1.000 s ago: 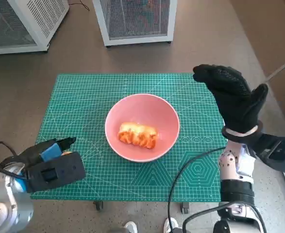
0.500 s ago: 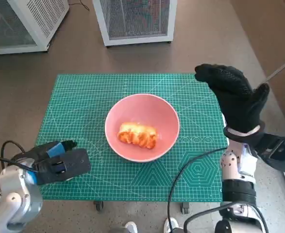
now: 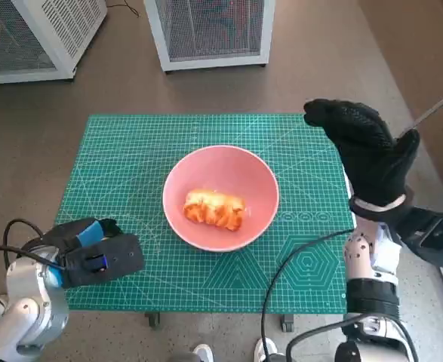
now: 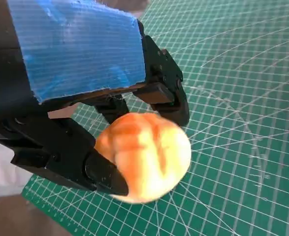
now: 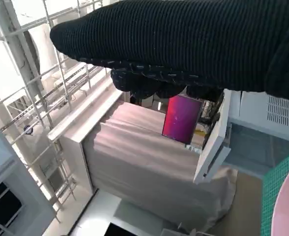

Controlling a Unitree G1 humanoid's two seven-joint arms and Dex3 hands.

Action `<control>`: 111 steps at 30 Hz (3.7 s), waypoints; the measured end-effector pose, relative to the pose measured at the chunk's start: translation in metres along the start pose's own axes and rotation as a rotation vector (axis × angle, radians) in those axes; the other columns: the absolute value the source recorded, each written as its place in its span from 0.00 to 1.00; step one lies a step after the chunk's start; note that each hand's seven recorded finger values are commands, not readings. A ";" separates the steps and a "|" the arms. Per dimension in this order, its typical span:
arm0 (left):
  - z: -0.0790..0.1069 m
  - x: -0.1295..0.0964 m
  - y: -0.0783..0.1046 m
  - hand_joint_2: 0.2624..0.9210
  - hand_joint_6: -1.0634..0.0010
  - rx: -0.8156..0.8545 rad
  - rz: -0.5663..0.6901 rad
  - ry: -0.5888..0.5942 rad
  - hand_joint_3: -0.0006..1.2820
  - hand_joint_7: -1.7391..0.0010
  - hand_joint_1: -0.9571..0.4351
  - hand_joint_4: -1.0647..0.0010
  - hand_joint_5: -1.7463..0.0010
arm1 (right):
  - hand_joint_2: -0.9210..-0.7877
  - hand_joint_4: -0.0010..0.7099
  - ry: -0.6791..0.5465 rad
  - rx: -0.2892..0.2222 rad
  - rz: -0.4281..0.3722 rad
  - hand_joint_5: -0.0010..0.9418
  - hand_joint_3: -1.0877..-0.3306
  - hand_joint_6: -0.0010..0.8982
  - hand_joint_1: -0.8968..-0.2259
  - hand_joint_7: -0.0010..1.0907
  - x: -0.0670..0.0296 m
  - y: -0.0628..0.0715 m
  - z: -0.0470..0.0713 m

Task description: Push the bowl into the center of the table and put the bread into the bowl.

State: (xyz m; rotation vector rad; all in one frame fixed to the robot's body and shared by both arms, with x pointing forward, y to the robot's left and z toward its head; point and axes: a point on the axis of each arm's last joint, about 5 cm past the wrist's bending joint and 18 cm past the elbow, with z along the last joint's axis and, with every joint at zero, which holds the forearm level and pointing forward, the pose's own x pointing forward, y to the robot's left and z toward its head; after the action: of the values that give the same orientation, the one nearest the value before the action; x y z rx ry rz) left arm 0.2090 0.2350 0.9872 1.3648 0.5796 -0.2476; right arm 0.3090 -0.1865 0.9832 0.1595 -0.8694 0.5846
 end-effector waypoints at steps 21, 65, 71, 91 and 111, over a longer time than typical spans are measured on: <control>-0.003 -0.034 0.033 0.99 0.39 -0.056 0.249 -0.135 0.04 0.33 0.69 0.31 0.37 | 0.00 0.33 0.003 0.000 0.001 0.00 0.59 0.36 0.45 0.00 -0.0001 0.000 -0.001; 0.135 -0.016 0.093 0.99 0.36 0.081 0.413 -0.720 0.02 0.40 0.69 0.29 0.34 | 0.00 0.33 -0.002 -0.021 0.012 0.00 0.57 0.36 0.48 0.00 0.0011 0.004 0.001; 0.143 -0.003 0.089 1.00 0.39 0.098 0.358 -0.703 0.03 0.35 0.69 0.30 0.36 | 0.00 0.33 -0.004 -0.025 0.010 0.00 0.57 0.36 0.47 0.00 0.0004 0.004 0.001; 0.149 0.010 0.080 0.88 0.63 0.047 0.230 -0.645 0.04 0.92 0.71 0.68 0.82 | 0.00 0.32 0.004 -0.028 -0.020 0.00 0.56 0.36 0.49 0.00 -0.0054 0.005 0.001; 0.096 0.001 0.095 0.86 0.76 -0.362 0.199 -1.038 0.01 1.00 0.57 0.94 1.00 | 0.00 0.31 -0.006 -0.032 -0.035 0.00 0.58 0.36 0.48 0.00 -0.0008 0.005 0.003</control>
State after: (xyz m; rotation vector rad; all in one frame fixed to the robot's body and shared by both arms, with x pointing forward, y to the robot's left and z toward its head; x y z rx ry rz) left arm 0.2800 0.1619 1.0765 0.7739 -0.3679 -0.5999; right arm 0.3042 -0.1841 0.9840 0.1473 -0.8795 0.5372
